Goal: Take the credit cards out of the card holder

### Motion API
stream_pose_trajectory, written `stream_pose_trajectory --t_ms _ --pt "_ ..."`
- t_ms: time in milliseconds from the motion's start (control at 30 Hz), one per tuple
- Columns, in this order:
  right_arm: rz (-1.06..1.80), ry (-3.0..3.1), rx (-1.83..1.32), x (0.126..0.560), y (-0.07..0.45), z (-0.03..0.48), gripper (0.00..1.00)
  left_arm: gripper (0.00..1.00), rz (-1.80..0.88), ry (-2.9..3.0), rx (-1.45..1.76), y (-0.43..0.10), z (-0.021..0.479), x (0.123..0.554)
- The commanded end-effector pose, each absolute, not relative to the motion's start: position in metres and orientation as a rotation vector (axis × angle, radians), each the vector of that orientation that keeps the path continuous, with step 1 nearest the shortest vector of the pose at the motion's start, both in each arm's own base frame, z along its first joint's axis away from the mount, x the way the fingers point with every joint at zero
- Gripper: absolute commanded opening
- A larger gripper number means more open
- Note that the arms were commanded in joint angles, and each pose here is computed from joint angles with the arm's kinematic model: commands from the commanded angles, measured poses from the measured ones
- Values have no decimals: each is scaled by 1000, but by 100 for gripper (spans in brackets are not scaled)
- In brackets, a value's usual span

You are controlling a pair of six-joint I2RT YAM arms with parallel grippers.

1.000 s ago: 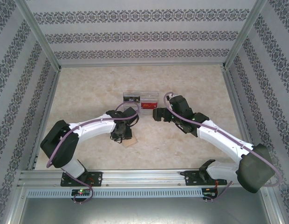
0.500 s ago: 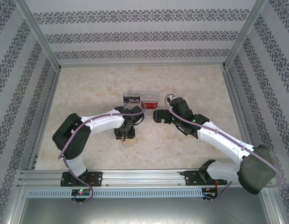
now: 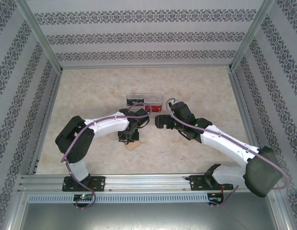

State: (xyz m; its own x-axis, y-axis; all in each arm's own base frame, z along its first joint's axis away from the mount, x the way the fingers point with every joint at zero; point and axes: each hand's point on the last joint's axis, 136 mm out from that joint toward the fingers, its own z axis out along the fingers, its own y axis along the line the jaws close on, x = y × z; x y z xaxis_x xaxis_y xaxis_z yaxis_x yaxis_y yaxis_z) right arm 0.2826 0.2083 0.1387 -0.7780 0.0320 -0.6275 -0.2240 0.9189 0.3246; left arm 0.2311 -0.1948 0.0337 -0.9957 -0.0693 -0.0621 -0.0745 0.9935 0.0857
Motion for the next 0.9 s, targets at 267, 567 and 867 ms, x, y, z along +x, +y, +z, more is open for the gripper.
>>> stream_pose_trajectory --t_ms 267,567,867 --pt "508 2397 -76 282 206 150 98 14 -113 2906 383 -232 60 256" --pt "477 2379 11 267 199 159 98 40 -187 2875 558 -231 70 272" --pt "385 2378 100 263 193 175 98 45 -271 2931 321 -231 103 263"
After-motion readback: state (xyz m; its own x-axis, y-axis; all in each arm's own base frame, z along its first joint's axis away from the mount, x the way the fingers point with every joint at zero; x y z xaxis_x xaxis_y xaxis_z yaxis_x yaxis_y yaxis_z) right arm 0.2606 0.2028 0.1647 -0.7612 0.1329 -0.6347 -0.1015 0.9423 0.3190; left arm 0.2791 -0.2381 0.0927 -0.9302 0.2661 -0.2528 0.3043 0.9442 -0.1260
